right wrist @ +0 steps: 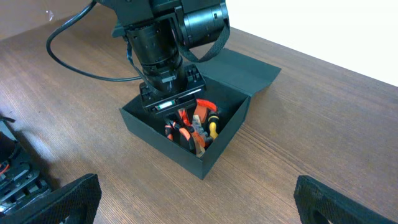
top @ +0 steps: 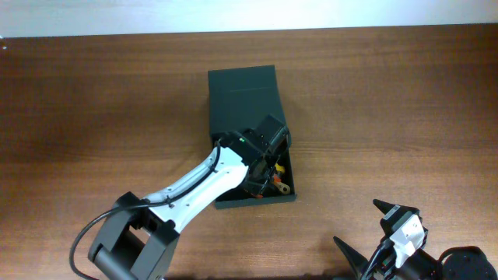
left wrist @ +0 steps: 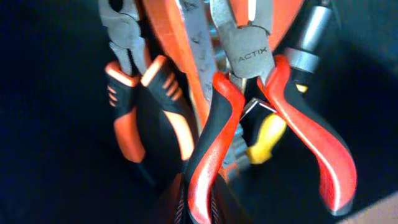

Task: Pack container
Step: 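Carry the red-black pliers with the left gripper and release into the box, then withdraw the left gripper from the box and raise the right arm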

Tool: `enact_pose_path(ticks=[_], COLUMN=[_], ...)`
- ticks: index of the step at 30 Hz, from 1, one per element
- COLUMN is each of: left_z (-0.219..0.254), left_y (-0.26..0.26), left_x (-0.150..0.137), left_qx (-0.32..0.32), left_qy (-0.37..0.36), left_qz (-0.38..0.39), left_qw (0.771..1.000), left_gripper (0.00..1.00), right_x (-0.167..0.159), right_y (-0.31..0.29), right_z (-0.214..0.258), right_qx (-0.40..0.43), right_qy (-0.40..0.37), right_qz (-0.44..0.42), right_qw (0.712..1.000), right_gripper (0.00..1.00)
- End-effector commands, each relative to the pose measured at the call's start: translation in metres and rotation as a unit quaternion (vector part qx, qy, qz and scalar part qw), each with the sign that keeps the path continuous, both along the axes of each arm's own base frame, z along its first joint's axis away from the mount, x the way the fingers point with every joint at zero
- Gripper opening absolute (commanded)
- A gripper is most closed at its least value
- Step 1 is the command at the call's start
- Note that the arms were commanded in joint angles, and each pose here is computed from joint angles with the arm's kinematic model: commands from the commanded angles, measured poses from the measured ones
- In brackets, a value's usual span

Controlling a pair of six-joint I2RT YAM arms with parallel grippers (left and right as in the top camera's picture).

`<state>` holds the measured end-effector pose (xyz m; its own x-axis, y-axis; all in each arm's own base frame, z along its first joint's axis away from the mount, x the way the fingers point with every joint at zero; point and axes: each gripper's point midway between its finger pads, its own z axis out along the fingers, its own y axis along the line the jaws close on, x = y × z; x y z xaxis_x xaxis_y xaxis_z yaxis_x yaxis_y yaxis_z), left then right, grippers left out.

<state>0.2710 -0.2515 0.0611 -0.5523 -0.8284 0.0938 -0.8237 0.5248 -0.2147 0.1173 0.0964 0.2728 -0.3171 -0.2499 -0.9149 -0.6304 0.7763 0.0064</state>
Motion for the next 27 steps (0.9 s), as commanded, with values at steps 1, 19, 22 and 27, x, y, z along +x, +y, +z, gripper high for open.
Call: enact_pose_path(ticks=[1,19,22,27], left_z=[-0.003,0.113,0.153,0.2], left_y=[0.008,0.041,0.066,0.116], left_x=[0.001,0.028,0.033,0.035], left_qx=[0.013,0.021,0.051,0.129], left_qy=[0.006,-0.21,-0.284,-0.364], left_qz=[0.018,-0.14,-0.222,-0.307], left_qw=[1.0,0.967,0.931,0.87], left_gripper=[0.23,0.97,0.99,0.99], right_x=[0.001,0.001,0.001,0.001], right_y=[-0.001,-0.001,-0.001,-0.001], right_z=[0.001,0.001,0.001,0.001], right_qx=[0.004,0.004,0.004,0.004], right_qy=[-0.001,-0.001,-0.001,-0.001], right_qz=[-0.006,-0.006,-0.006,-0.006], right_qw=[1.0,1.0,1.0,1.0], right_gripper=[0.99,0.99,0.99,0.99])
